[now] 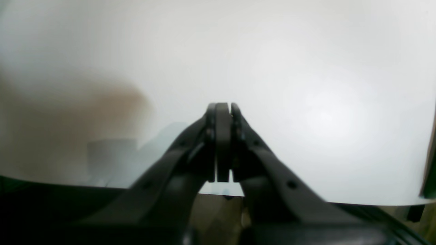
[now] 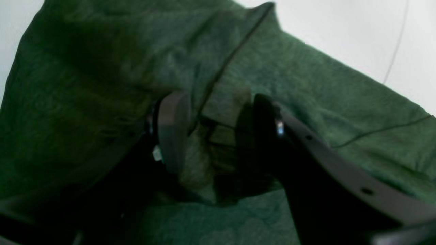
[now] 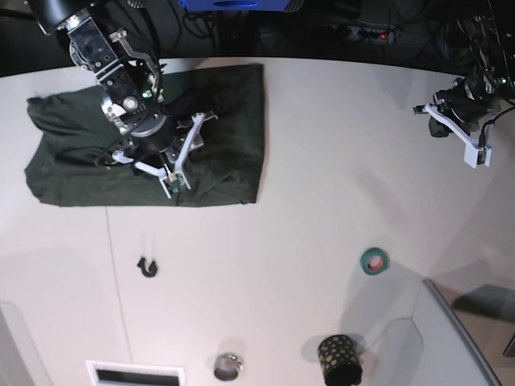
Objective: Layout the t-shirt on the table in an organized manner, then fold the t-shirt properly
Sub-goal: 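Press and smooth the folded shirt with the right gripper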
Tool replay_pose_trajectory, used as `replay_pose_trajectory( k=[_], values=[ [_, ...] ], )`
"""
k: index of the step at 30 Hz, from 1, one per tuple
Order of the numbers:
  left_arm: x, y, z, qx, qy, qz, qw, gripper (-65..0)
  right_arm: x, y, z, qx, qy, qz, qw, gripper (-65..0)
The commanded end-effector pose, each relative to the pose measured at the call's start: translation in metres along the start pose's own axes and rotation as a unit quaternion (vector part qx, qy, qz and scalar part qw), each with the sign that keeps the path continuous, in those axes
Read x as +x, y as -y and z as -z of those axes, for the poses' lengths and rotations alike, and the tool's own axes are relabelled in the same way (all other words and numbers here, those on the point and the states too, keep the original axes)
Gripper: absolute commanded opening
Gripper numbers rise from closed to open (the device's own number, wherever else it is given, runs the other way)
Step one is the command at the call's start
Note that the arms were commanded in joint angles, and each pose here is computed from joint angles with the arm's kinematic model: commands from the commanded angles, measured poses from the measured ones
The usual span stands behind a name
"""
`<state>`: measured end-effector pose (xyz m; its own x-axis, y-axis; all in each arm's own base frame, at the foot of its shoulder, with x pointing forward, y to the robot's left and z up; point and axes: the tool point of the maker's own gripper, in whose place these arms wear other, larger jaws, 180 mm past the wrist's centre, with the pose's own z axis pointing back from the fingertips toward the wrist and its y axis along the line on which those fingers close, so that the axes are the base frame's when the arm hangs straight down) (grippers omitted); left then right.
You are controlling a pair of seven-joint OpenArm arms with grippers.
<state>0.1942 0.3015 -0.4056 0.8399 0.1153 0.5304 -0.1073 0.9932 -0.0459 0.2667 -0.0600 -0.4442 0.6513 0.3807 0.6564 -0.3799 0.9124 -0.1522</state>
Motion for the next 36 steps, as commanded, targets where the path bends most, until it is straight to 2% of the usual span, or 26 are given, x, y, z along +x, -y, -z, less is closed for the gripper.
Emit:
replay_pose_trajectory(
  k=[1,4,8,10,16,20,28,33,35,36],
  values=[
    [0.013,-0.003,-0.004,0.003,0.019,0.005,1.000,-65.0,0.015,0.009,-0.001,-0.011,0.024,-0.001,0.9997,-36.2],
    [0.012,-0.003,-0.004,0.003,0.019,0.005,1.000,-65.0,0.015,0.009,-0.001,-0.011,0.024,-0.001,0.9997,-42.0],
    [0.012,-0.002,-0.004,0.002,0.019,0.005,1.000,-65.0,0.014,0.011,0.001,-0.013,0.022,-0.002,0.9997,-60.5],
    [0.012,-0.002,-0.004,0.002,0.019,0.005,1.000,-65.0,0.013,0.013,0.004,-0.015,0.019,-0.003,0.9997,-65.0],
    [0.010,-0.003,-0.003,0.003,0.017,0.003,1.000,-65.0,0.017,0.015,0.003,-0.017,0.023,-0.004,0.9996,-65.0],
    [-0.003,-0.009,0.004,0.005,-0.003,-0.010,1.000,-65.0,0.019,0.017,0.003,-0.019,0.026,-0.006,0.9995,-65.0],
    [-0.008,-0.013,0.005,0.009,-0.009,-0.017,1.000,-65.0,0.030,0.078,0.004,-0.083,0.035,0.035,0.9953,-65.0],
    [-0.007,-0.013,0.005,0.008,-0.008,-0.016,1.000,-65.0,0.019,0.110,0.011,-0.115,-0.007,0.058,0.9916,-64.7],
    [-0.008,-0.012,0.005,0.007,-0.009,-0.015,1.000,-65.0,0.012,0.118,0.012,-0.125,-0.016,0.072,0.9894,-61.7],
    [-0.008,-0.011,0.005,0.006,-0.009,-0.015,1.000,-65.0,0.011,0.123,0.011,-0.130,-0.017,0.078,0.9883,-57.2]
  ],
)
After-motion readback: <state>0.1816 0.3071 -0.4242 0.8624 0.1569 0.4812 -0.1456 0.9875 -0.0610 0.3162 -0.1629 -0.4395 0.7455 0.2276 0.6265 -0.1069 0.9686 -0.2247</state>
